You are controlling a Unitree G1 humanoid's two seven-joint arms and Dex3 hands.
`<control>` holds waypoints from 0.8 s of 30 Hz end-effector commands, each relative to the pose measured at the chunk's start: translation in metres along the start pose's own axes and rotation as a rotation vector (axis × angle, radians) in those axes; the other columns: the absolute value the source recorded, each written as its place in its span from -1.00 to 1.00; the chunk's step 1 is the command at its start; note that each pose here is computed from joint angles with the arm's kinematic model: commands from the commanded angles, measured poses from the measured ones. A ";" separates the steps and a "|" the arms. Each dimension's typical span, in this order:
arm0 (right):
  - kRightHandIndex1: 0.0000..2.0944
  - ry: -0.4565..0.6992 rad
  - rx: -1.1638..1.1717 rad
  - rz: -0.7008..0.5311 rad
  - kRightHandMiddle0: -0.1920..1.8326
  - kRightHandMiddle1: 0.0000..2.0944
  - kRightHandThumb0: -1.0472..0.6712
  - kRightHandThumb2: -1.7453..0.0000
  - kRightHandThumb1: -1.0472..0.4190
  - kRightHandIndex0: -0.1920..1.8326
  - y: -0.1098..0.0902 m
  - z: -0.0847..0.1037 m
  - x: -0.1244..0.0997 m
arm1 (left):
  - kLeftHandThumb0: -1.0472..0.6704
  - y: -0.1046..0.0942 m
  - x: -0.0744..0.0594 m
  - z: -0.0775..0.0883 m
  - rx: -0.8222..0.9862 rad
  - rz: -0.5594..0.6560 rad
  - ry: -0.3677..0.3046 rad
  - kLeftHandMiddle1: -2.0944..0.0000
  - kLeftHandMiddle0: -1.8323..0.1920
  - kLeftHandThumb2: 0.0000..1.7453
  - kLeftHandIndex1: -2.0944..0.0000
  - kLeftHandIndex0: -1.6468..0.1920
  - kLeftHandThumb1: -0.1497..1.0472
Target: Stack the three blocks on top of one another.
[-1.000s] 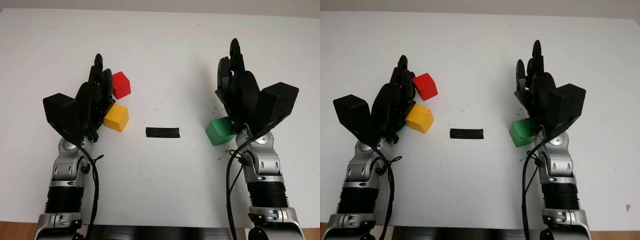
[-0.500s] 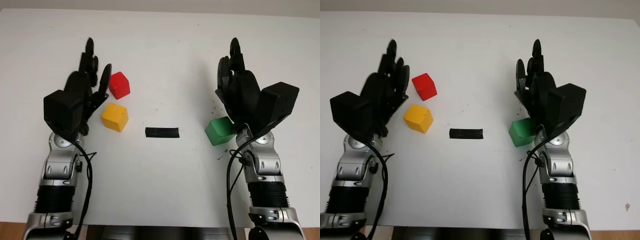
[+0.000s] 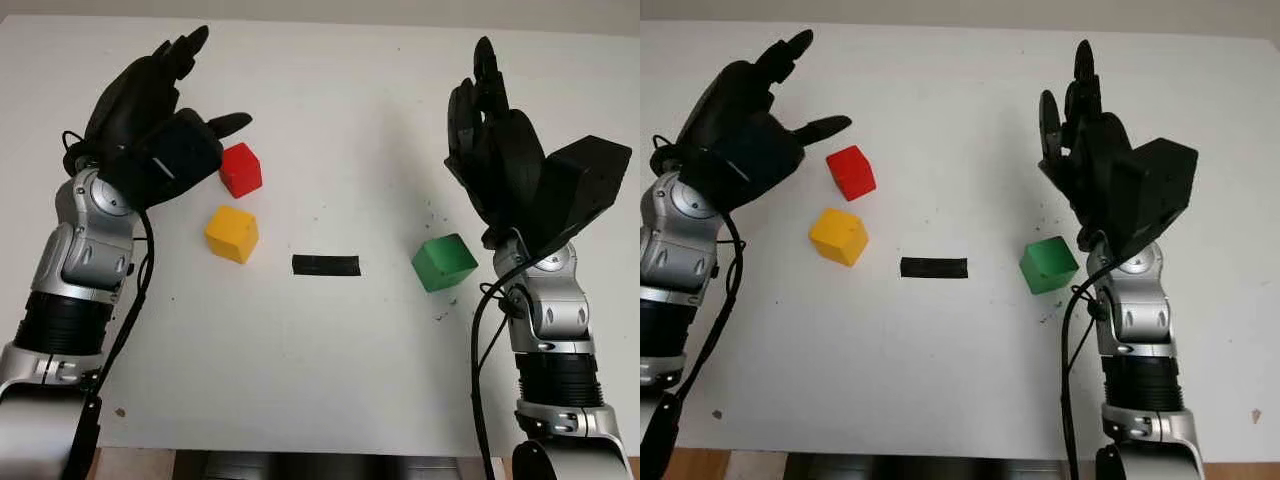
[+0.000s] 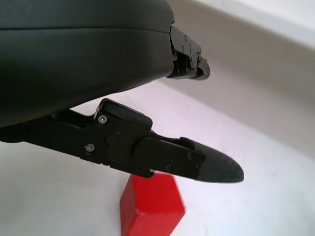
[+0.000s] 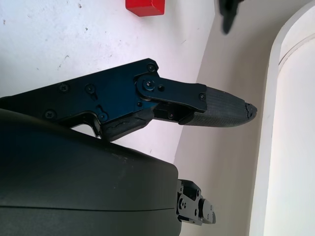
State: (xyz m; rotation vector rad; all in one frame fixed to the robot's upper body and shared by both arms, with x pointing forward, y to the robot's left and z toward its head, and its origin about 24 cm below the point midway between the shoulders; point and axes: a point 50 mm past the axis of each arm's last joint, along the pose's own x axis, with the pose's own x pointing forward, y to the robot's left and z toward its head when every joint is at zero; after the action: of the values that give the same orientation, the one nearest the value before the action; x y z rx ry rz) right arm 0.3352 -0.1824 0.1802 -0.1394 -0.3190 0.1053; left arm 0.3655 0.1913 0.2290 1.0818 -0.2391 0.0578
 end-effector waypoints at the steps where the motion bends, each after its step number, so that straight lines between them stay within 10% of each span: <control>1: -1.00 -0.032 -0.008 -0.001 -1.00 -1.00 -0.67 0.29 -1.00 -1.00 -0.003 0.006 0.002 | -0.75 0.000 0.004 0.003 0.031 -0.018 -0.003 0.95 0.79 -0.85 0.84 0.55 1.00; 15: -1.00 -0.030 -0.022 0.007 -1.00 -1.00 -0.64 0.28 -1.00 -1.00 -0.002 0.007 0.001 | -0.87 -0.011 0.005 0.000 0.088 -0.197 0.015 0.95 0.77 -0.81 0.88 0.49 1.00; 24: -1.00 -0.032 -0.036 0.028 -1.00 -1.00 -0.65 0.28 -1.00 -1.00 -0.002 0.005 0.002 | -0.83 -0.015 -0.001 0.007 0.341 -0.090 0.021 0.97 0.84 -0.79 0.95 0.58 1.00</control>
State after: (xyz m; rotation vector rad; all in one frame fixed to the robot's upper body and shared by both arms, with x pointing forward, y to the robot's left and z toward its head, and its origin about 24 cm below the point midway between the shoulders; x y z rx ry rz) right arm 0.3357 -0.1807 0.1825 -0.1642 -0.3339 0.1320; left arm 0.3672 0.1790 0.2171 1.3944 -0.1443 0.0101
